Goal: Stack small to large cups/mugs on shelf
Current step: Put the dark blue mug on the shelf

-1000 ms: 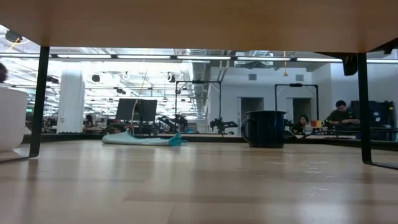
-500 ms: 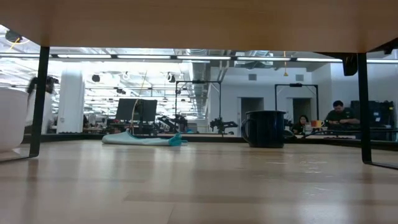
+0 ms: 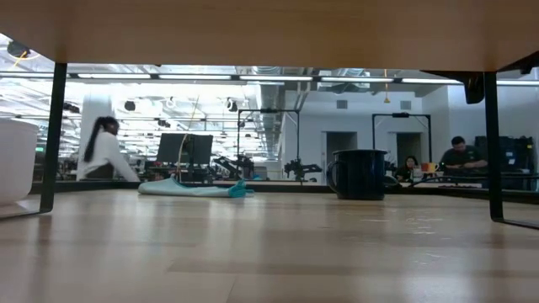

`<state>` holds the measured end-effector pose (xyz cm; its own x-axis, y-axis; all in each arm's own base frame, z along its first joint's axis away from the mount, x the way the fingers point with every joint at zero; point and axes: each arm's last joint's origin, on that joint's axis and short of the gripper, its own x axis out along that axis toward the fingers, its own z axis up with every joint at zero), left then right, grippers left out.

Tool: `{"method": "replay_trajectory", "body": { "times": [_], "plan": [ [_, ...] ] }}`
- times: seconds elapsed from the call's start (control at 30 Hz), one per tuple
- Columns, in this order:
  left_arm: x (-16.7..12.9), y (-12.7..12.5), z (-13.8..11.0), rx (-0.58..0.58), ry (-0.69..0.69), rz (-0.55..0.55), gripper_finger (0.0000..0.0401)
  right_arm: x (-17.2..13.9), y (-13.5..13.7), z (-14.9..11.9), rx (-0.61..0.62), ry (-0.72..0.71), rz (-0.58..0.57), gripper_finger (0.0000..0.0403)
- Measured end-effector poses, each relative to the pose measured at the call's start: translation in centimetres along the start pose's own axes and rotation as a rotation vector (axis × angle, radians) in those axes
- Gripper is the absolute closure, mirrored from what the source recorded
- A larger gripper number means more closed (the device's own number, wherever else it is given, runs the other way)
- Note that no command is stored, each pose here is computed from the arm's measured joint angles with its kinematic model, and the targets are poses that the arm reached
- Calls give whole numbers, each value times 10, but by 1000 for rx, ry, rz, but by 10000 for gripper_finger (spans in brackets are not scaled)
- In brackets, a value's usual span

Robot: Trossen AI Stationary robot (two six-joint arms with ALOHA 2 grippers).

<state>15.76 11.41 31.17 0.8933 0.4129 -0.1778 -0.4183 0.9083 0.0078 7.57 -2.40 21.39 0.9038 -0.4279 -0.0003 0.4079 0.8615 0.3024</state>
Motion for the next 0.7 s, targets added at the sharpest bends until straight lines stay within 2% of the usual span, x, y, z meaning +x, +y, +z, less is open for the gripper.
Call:
{"method": "replay_trajectory", "body": {
  "times": [0.33,0.7],
  "plan": [
    [0,0,0,0,-1,1,259,0,0,0,16,-1,0,373],
    [0,0,0,0,-1,1,260,0,0,0,34,-1,1,292]
  ]
}}
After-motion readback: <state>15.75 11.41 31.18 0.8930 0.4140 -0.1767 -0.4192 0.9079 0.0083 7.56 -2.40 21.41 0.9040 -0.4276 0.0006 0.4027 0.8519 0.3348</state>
